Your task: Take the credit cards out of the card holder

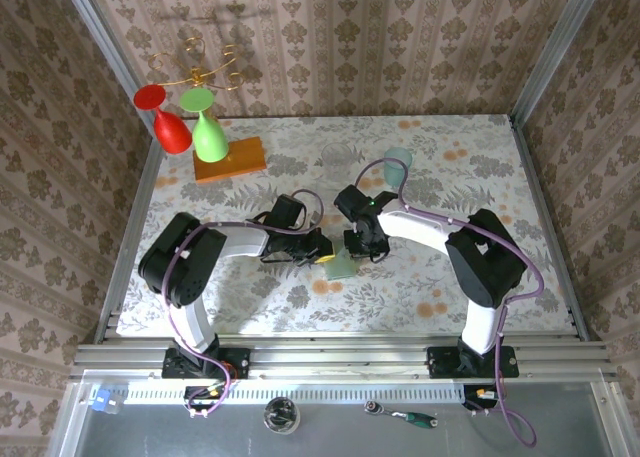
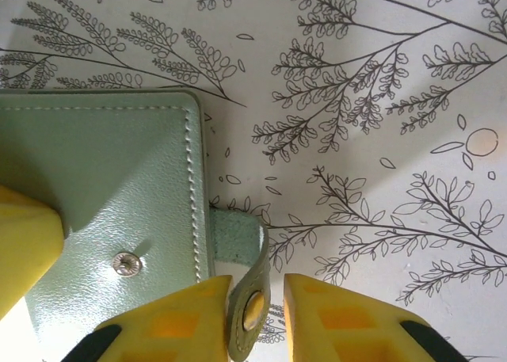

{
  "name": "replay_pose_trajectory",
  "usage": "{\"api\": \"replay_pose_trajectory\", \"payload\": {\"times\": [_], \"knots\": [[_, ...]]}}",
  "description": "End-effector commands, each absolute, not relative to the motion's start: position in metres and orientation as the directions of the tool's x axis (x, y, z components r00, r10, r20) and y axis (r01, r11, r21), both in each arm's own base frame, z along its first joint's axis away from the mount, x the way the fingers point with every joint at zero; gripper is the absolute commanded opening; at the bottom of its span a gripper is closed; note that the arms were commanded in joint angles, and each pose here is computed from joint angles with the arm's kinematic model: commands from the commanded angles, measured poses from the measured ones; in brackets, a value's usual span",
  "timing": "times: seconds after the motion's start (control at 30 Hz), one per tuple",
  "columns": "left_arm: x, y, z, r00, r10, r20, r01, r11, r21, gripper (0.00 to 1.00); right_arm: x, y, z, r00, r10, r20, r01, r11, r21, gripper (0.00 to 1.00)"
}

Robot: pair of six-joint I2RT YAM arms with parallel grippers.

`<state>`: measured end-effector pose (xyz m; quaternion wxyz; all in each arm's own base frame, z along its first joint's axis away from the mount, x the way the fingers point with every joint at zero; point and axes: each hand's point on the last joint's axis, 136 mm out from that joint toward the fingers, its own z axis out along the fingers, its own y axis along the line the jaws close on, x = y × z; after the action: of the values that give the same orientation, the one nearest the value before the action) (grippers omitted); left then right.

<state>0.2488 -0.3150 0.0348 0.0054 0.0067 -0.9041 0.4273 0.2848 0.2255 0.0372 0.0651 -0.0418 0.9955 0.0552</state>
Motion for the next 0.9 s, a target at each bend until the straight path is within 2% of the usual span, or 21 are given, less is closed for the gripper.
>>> {"api": "replay_pose_trajectory", "payload": {"times": [0.0, 0.3, 0.87], "knots": [[0.246, -0.300, 0.019, -0.996, -0.074, 0.053, -0.090, 0.698, -0.710, 0.15, 0.285, 0.226, 0.047, -0.988, -0.050, -0.146, -0.072, 0.986, 0.151, 0.27], [0.256, -0.307, 0.038, -0.996, -0.088, 0.008, -0.064, 0.658, -0.751, 0.24, 0.287, 0.233, 0.043, -0.992, -0.019, -0.128, -0.053, 0.961, 0.273, 0.27], [0.265, -0.309, 0.052, -0.992, -0.118, -0.038, -0.049, 0.651, -0.758, 0.26, 0.291, 0.236, 0.027, -0.996, -0.018, -0.089, -0.053, 0.914, 0.402, 0.23]]}}
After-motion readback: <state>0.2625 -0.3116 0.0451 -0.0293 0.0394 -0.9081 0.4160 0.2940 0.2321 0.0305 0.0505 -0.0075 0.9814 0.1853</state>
